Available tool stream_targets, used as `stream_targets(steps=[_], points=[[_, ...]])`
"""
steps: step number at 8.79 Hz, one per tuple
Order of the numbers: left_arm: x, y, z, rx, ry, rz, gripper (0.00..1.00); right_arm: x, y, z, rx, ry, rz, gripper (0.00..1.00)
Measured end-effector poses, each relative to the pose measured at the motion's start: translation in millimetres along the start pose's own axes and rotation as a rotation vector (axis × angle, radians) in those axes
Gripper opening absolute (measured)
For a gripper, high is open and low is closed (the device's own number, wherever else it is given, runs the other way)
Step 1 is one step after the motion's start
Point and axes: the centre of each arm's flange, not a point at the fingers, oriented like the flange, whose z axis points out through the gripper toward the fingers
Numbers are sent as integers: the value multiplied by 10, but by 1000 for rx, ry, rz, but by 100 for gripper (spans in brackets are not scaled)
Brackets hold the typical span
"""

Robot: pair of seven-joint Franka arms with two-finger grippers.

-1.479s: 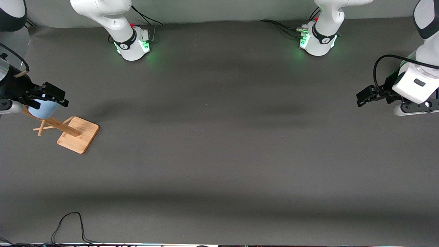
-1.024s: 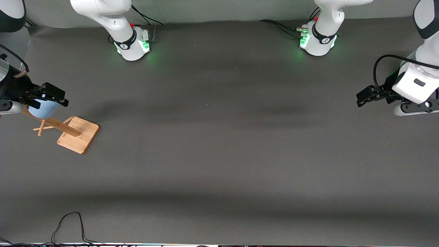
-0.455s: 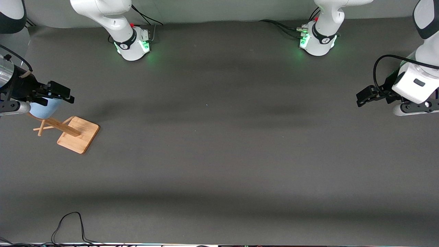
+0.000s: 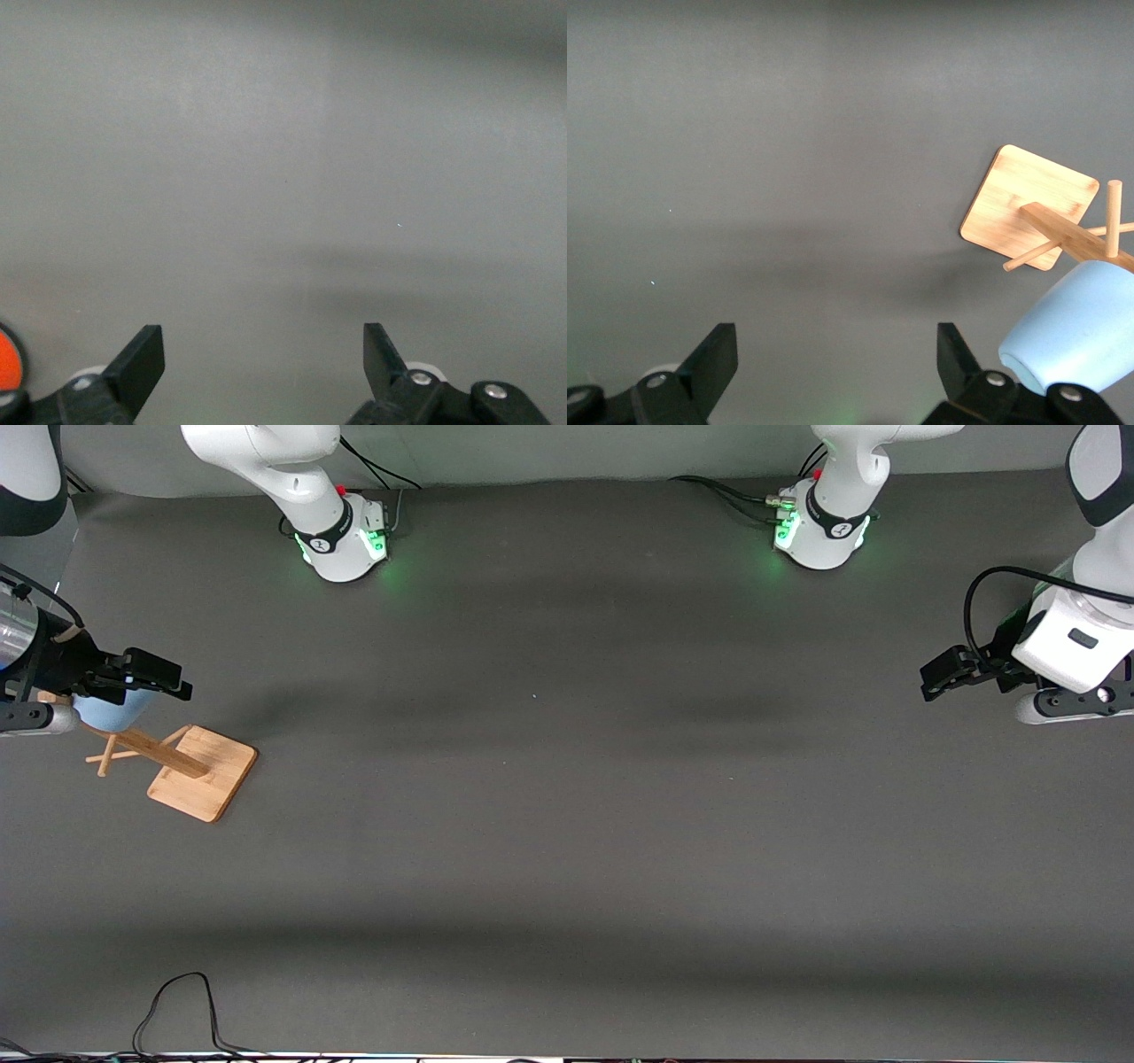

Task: Rotate and upright cup with both arms
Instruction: 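Grasp the light blue cup on the wooden stand with the right gripper, then lift the blue cup off the stand peg with the right gripper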

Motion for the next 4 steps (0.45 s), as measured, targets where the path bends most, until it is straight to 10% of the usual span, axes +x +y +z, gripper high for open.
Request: stream_targets(steps=[4], points=[[-2,13,3,1,-1,2,100,-75,1174,5,62,2,293,100]])
